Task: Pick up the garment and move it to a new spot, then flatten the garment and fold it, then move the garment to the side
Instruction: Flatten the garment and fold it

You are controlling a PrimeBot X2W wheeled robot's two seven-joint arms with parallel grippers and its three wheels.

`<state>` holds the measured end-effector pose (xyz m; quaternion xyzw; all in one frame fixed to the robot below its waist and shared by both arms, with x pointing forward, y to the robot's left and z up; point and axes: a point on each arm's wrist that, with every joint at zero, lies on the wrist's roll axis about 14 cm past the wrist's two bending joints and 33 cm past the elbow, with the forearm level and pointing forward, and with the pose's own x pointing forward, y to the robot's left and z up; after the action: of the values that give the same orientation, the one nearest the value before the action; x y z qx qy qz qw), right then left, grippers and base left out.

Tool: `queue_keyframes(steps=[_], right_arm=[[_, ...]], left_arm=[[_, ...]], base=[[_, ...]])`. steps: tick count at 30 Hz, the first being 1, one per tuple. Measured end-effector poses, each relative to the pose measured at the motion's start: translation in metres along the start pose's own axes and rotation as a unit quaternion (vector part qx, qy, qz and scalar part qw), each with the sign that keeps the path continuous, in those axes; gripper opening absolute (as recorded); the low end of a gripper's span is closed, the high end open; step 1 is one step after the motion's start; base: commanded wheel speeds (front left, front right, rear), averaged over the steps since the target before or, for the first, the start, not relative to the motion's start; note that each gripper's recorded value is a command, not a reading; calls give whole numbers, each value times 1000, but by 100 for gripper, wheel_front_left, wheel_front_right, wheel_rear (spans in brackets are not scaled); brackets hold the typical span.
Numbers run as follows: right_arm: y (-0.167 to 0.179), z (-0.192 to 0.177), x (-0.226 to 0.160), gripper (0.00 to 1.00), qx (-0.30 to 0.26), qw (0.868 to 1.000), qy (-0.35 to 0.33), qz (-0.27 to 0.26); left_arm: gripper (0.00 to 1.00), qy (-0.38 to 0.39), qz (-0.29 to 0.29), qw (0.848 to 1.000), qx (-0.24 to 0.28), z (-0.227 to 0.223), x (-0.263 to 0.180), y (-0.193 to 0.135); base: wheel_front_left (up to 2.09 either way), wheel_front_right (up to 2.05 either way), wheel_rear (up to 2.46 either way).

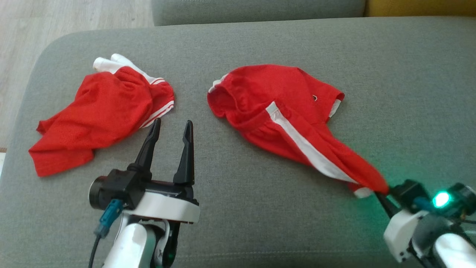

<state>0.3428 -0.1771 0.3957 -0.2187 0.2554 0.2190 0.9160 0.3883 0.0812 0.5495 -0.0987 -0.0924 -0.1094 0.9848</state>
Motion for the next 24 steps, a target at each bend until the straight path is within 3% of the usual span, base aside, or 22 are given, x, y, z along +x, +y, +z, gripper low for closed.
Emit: queue_keyframes(steps=[1,6,10,13,17,21,24], right_arm=[[-5,0,0,100,9,1000,-1,-10],[-17,23,2,100,77,995,-43,-44],[-33,50,-3,100,131,983,-103,-83],[-45,67,-10,100,171,967,-150,-115],[-64,78,-25,100,224,936,-209,-175],[-80,82,-40,100,229,914,-248,-226],[-83,82,-45,100,230,908,-260,-236]], left_arm=[[100,0,-1,1000,0,0,0,0],[100,-2,-5,1000,0,1,1,-1],[100,0,-7,1000,0,0,2,-3],[100,2,-10,1000,-1,-1,2,-4],[100,2,-15,1000,-2,-2,3,-8],[100,1,-27,1000,-4,-1,3,-15],[100,2,-36,999,-4,-2,3,-19]], base=[[0,0,0],[0,0,0],[0,0,0],[0,0,0],[0,0,0],[0,0,0],[0,0,0]])
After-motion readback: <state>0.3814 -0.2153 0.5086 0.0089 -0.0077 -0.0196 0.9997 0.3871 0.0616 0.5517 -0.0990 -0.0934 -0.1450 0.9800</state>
